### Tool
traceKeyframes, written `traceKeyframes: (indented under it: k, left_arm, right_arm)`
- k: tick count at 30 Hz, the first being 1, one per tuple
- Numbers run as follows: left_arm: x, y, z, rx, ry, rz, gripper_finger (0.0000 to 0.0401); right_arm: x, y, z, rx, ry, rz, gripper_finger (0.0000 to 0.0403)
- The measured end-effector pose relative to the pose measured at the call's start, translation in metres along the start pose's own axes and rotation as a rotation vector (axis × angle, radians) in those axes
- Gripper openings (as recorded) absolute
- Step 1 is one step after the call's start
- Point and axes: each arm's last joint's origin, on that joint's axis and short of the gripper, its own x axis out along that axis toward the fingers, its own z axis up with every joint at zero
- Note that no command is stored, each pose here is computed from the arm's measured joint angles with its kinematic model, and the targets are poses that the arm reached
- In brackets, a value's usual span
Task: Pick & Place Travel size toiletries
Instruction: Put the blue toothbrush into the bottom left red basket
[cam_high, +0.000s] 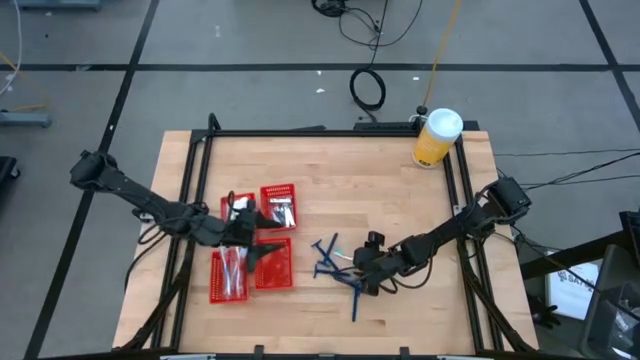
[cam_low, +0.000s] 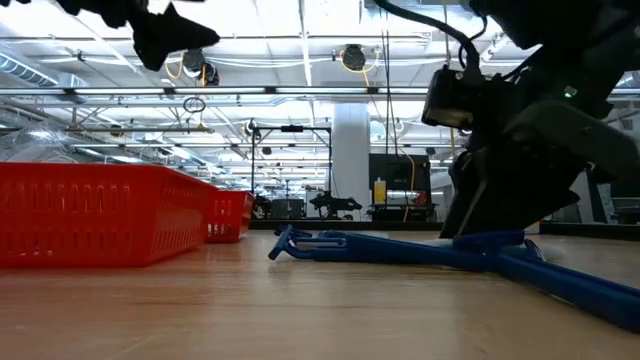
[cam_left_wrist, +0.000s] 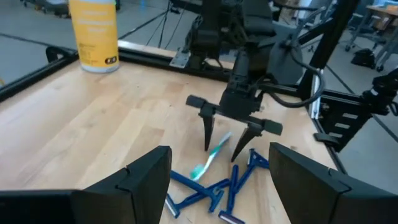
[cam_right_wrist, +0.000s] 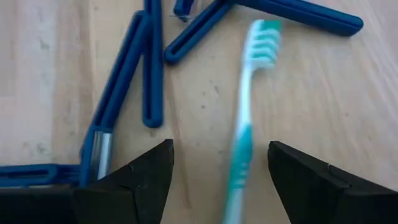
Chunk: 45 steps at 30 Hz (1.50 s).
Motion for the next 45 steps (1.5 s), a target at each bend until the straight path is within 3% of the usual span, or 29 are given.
traceKeyframes:
  k: [9,13,25,31,36,45]
  left_arm:
    - [0.009,0.010,-0.001,-0.010,0.028,0.020,0.0264]
    - [0.010,0.014,0.000,-0.014,0.024,0.040,0.0264]
    - [0.013,0.023,0.002,-0.030,0.016,0.079,0.0264]
    - [0.014,0.025,0.003,-0.029,0.014,0.088,0.0264]
    - [0.019,0.027,0.000,-0.036,0.021,0.107,0.0264]
    - [0.042,0.024,-0.012,-0.001,0.019,0.111,0.0264]
  right_arm:
    - [0.002,-0.015,-0.001,-0.019,0.086,-0.062,0.0231]
    - [0.003,-0.020,0.000,-0.009,0.117,-0.042,0.0195]
    - [0.007,-0.030,0.005,-0.047,0.129,-0.027,0.0033]
    - [0.006,-0.037,0.009,-0.053,0.119,-0.036,0.0031]
    - [-0.006,-0.049,0.019,-0.045,0.049,-0.113,0.0032]
    - [-0.038,-0.055,0.060,-0.066,-0.316,-0.251,0.0008]
